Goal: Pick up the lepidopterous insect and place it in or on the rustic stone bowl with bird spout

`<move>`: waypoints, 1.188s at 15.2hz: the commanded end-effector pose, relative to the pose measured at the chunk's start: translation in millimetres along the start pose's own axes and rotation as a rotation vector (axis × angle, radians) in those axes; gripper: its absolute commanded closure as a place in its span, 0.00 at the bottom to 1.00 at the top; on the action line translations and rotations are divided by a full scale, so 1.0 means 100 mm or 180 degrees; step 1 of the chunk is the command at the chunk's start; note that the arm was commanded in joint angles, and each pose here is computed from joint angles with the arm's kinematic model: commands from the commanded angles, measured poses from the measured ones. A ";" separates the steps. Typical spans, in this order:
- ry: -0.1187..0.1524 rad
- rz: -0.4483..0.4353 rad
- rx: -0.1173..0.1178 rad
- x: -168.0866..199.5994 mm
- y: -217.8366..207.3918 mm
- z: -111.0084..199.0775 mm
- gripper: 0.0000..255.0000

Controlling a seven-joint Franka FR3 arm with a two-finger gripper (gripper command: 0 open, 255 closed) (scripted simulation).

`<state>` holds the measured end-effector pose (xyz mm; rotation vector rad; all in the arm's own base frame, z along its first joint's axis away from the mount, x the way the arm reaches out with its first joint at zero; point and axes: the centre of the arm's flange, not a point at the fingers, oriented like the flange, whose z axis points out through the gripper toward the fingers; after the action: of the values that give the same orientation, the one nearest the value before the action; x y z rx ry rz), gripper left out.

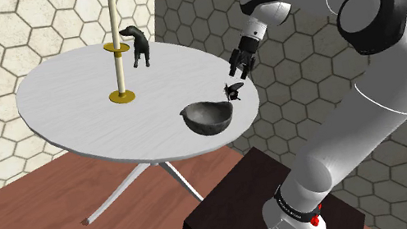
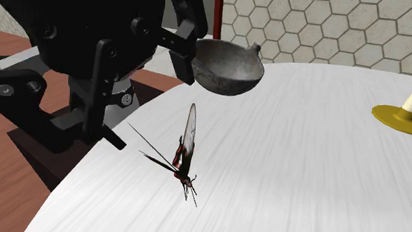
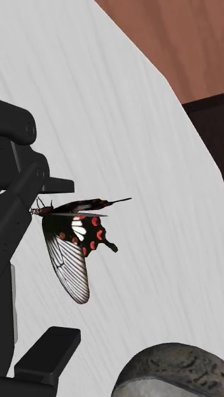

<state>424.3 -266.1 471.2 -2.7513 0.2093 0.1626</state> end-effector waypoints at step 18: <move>0.0072 0.0124 0.0199 0.19 0.42 0.35 0.00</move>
<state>432.8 -294.1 421.6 -2.6893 0.2696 0.1330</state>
